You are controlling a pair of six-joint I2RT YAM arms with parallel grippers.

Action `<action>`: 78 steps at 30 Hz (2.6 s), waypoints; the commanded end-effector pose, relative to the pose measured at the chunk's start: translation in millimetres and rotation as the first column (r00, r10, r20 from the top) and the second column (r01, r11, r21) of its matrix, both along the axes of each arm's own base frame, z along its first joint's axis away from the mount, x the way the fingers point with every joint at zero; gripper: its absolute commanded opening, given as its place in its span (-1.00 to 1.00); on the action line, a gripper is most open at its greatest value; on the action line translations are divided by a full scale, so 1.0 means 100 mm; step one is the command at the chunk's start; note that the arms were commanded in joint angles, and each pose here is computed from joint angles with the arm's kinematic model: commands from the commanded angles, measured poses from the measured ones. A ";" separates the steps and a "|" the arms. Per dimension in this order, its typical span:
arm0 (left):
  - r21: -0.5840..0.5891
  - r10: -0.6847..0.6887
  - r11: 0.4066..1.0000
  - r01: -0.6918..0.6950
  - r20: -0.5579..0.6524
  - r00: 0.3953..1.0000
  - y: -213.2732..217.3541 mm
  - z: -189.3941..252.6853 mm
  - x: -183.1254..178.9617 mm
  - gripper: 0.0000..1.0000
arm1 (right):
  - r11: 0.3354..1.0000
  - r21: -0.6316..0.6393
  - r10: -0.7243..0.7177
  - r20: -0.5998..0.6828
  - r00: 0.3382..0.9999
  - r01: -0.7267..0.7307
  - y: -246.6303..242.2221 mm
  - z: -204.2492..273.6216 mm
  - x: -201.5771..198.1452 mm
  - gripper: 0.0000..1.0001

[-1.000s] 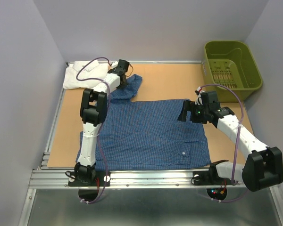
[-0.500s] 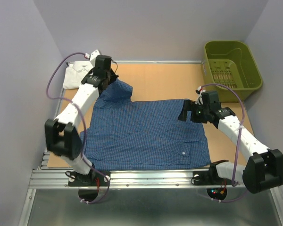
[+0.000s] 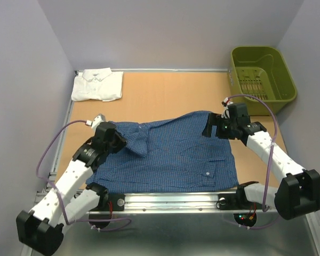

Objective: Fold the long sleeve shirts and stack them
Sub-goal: Fold the shirt

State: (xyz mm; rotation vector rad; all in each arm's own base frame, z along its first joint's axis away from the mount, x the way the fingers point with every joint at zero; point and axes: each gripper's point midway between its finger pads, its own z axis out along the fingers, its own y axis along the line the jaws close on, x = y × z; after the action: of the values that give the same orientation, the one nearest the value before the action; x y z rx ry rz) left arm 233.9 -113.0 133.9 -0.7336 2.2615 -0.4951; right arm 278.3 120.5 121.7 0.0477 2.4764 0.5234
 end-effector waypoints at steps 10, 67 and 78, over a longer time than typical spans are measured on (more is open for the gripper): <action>0.153 0.137 0.978 -0.140 0.033 0.990 0.51 0.07 0.24 0.43 | 0.958 -0.126 -0.247 0.087 0.965 0.256 -0.30 0.16 0.60 0.99; 0.283 0.006 0.959 0.008 -0.047 0.999 0.85 -0.50 1.21 0.28 | 0.749 -0.206 -0.644 0.000 0.765 0.630 0.04 -0.91 2.04 0.46; 0.275 0.002 0.961 0.015 -0.062 0.998 0.84 -0.54 1.21 0.28 | 0.748 -0.243 -0.643 -0.039 0.765 0.617 0.01 -1.03 1.87 -0.28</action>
State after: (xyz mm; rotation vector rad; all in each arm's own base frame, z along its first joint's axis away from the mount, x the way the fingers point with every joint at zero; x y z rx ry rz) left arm 350.0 -32.3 69.0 -0.6179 2.3703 -0.1524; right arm 477.4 122.7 33.0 0.8183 2.3654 -0.0100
